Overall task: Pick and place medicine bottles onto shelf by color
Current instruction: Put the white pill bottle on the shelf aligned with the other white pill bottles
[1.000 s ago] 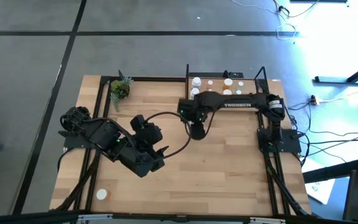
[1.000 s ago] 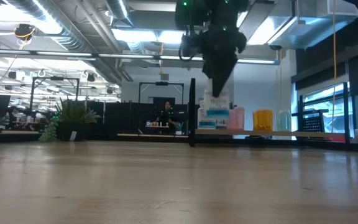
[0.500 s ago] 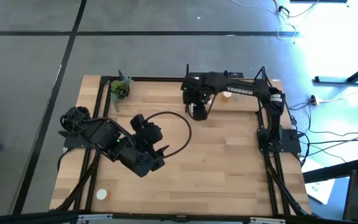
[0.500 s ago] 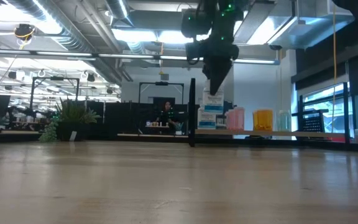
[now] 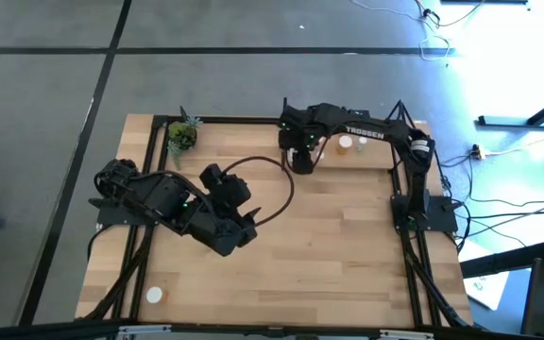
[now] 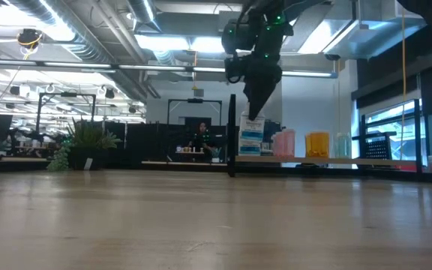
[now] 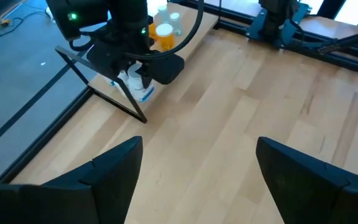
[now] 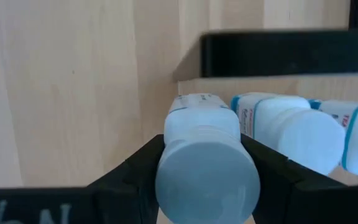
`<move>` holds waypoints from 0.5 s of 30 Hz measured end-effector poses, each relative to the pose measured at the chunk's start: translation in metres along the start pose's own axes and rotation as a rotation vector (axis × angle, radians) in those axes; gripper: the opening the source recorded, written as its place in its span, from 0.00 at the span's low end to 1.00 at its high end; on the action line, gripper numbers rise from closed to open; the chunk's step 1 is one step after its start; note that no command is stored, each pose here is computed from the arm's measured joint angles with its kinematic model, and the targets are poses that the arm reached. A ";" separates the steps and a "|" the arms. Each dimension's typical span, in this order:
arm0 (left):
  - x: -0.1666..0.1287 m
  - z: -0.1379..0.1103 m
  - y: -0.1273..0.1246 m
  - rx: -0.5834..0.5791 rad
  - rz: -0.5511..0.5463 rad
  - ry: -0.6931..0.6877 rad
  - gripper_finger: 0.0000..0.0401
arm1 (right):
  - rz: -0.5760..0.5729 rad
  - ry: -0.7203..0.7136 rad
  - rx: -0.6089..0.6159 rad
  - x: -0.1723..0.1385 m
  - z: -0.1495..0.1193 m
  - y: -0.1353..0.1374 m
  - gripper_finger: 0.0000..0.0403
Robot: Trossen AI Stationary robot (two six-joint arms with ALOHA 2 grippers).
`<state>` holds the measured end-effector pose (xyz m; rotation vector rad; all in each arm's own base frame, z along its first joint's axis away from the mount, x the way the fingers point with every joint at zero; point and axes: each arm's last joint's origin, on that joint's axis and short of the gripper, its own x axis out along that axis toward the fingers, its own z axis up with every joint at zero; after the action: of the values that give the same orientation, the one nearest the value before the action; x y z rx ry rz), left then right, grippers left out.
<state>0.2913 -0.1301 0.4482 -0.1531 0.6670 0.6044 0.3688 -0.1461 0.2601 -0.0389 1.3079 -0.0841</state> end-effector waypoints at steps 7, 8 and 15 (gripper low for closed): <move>0.000 0.000 0.000 0.000 0.000 0.000 0.77 | 0.004 0.002 0.000 0.009 -0.003 0.001 0.44; 0.000 0.000 0.000 0.000 0.000 0.000 0.77 | 0.006 0.010 0.000 0.012 -0.004 0.002 0.44; 0.000 0.000 0.000 0.007 0.000 0.000 0.77 | 0.003 0.012 0.007 0.021 -0.008 0.000 0.44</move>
<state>0.2914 -0.1301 0.4482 -0.1464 0.6690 0.6020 0.3664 -0.1481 0.2373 -0.0307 1.3197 -0.0870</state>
